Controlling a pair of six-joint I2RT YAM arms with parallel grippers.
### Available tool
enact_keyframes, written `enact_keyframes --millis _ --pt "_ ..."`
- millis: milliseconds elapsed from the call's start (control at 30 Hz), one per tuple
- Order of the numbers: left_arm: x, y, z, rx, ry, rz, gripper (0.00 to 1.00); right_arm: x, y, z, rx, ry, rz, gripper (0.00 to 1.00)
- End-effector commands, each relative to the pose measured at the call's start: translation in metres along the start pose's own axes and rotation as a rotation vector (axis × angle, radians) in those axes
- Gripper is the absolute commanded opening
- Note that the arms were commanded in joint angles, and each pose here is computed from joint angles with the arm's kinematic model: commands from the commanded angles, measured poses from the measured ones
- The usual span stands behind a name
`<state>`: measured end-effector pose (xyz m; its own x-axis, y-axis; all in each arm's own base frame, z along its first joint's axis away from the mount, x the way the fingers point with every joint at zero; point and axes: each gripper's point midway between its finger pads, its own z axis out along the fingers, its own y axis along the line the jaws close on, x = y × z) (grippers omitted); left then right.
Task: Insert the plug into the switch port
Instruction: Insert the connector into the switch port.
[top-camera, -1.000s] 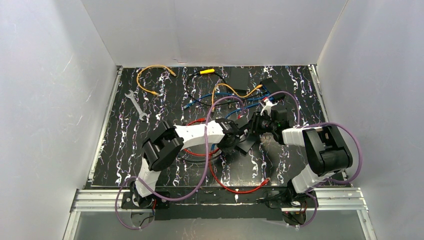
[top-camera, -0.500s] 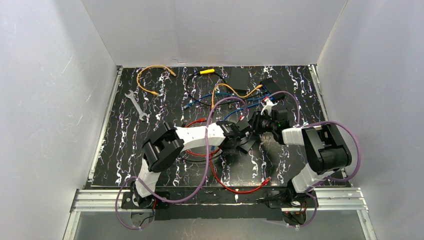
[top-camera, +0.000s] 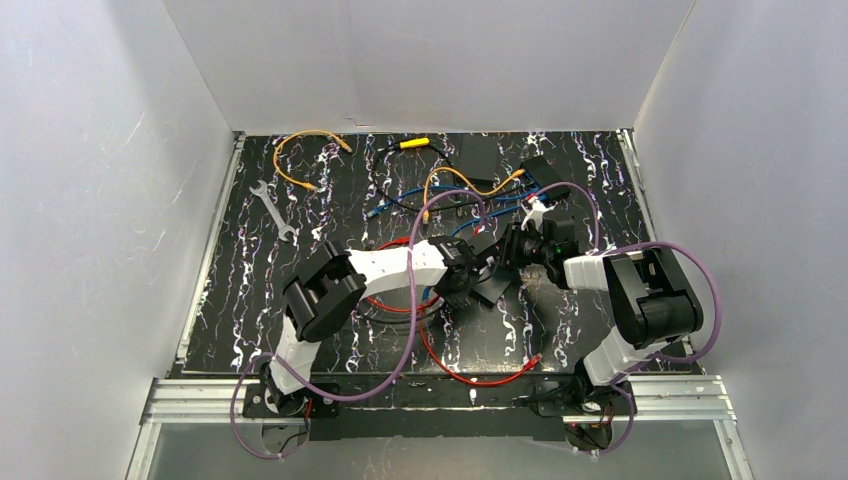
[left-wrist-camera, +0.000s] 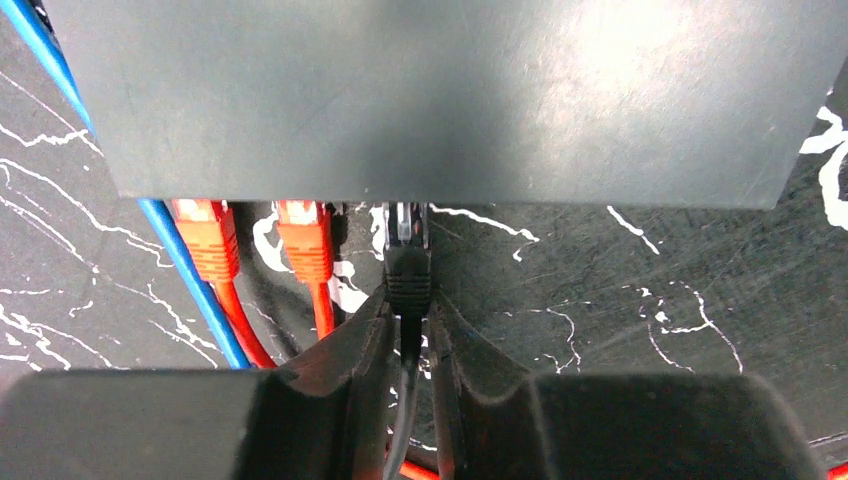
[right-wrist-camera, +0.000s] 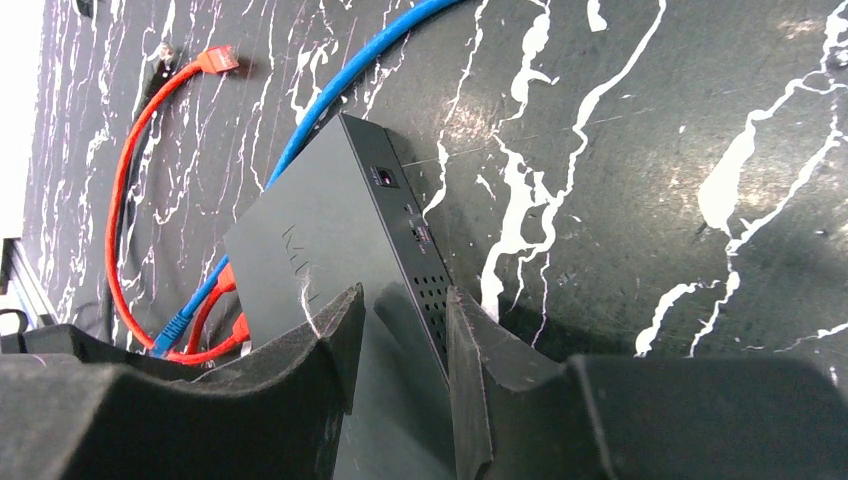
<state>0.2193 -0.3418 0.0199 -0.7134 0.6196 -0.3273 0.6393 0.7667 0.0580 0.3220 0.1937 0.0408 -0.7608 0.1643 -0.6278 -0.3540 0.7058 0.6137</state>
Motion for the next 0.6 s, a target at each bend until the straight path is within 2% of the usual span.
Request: enact_keyframes --millis 0,167,333,400,567 --pt "0.0039 -0.0126 0.0068 0.064 0.021 -0.021 0.19 0.0050 0.0166 0.0012 -0.069 0.040 0.004 0.43" --pt "0.0041 -0.0138 0.0062 0.070 0.030 -0.021 0.24 0.0055 0.0164 0.0010 -0.069 0.041 0.001 0.43" --pt "0.0062 -0.0130 0.0055 0.068 0.037 -0.020 0.24 0.0050 0.0163 0.0011 -0.068 0.041 -0.002 0.43" --pt "0.0072 -0.0123 0.0061 0.066 0.043 -0.021 0.21 0.0048 0.0163 0.0010 -0.067 0.041 -0.004 0.43" --pt "0.0087 -0.0117 0.0053 0.064 0.047 -0.019 0.07 0.0049 0.0162 0.0009 -0.066 0.043 -0.005 0.43"
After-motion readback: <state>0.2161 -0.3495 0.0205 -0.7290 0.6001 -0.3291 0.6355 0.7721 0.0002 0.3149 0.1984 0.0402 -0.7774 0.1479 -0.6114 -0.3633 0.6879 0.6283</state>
